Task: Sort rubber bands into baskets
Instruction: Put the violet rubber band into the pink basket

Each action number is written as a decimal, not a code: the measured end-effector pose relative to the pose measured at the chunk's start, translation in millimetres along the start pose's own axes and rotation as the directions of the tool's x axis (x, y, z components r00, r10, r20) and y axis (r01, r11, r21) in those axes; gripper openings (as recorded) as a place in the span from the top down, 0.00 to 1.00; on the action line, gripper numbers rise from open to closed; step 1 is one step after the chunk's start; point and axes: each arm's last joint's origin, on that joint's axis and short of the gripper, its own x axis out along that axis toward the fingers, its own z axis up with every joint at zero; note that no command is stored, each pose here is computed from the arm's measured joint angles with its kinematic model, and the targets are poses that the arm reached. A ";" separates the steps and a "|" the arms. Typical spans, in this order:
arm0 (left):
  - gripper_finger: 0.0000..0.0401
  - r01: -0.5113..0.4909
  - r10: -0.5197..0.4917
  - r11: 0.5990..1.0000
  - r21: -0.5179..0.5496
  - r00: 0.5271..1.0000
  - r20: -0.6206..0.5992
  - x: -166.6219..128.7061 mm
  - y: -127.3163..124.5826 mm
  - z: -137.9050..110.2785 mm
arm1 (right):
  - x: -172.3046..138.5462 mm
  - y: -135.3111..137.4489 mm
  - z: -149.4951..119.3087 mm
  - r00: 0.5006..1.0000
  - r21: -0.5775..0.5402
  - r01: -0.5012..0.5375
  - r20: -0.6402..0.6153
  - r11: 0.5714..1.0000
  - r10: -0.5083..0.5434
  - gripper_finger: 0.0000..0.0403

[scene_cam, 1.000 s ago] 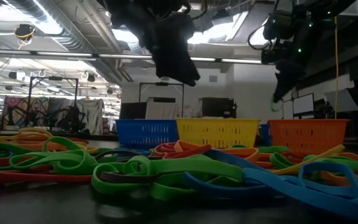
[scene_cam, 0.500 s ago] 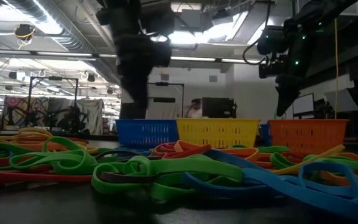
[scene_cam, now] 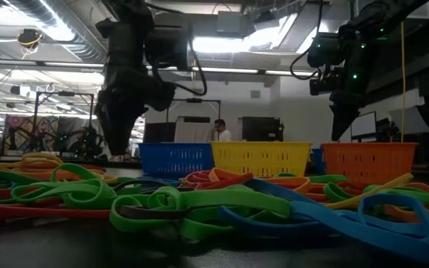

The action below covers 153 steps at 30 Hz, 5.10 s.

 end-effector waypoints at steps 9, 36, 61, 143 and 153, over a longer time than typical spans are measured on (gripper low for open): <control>0.67 -0.003 0.003 1.000 -0.005 1.000 -0.007 16.7 -5.9 -14.4 | 0.0 0.0 0.0 1.000 0.000 0.000 0.000 1.000 0.000 0.61; 0.98 0.026 -0.032 0.995 0.092 0.997 0.063 41.9 -20.3 -34.5 | 0.1 0.3 0.1 1.000 0.000 -0.011 0.002 1.000 0.011 0.61; 1.00 0.308 -0.405 0.909 0.283 0.815 0.415 8.0 -57.9 14.5 | -2.9 9.2 15.0 0.916 -0.036 -0.355 0.187 0.934 0.356 0.61; 0.73 0.286 -0.515 0.856 0.431 0.553 0.655 -18.4 -66.7 38.3 | -53.7 141.6 89.6 0.875 -0.439 -0.239 0.290 0.866 0.388 0.98; 0.63 0.270 -0.512 0.854 0.445 0.594 0.621 -14.3 -71.6 30.8 | -97.6 97.0 114.1 0.934 -0.470 -0.022 0.306 0.882 0.187 0.99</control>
